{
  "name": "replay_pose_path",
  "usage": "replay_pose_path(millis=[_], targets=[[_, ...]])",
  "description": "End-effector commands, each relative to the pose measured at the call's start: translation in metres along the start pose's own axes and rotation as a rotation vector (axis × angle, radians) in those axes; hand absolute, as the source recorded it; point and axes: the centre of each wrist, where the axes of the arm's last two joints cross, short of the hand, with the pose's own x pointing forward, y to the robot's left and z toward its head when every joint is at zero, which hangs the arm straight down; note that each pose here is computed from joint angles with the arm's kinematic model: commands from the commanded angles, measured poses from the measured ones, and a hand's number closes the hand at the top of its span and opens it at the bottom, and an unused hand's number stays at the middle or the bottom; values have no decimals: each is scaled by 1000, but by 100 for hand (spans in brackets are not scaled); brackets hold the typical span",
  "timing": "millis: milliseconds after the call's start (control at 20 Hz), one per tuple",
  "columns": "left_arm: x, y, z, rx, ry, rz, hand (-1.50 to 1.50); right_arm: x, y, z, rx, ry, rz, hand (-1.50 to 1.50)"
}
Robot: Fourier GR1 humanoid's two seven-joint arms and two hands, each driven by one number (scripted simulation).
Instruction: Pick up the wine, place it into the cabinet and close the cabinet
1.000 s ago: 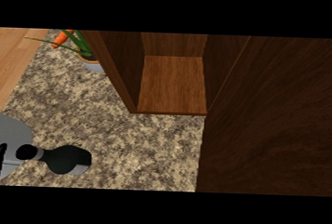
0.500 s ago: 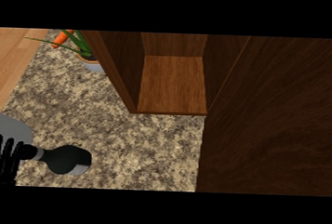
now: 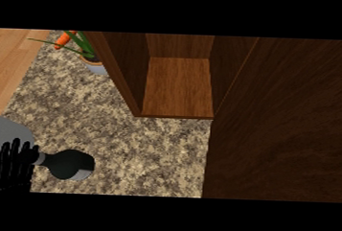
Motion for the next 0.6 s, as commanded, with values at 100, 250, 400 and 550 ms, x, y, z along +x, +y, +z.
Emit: replay_pose_path(millis=[100,250,400,550], targets=[[-10,2,-6,1,18,10,-150,20,1,24,33,-60,-52,-150],[-21,3,5,-19,23,-3,-150,26,9,33,41,-46,-49,-150],[-23,8,-12,-3,23,-12,-150,36,12,33,49,-49,-49,-150],[-28,9,-10,-21,20,11,-150,21,-2,24,41,-49,-42,-150]])
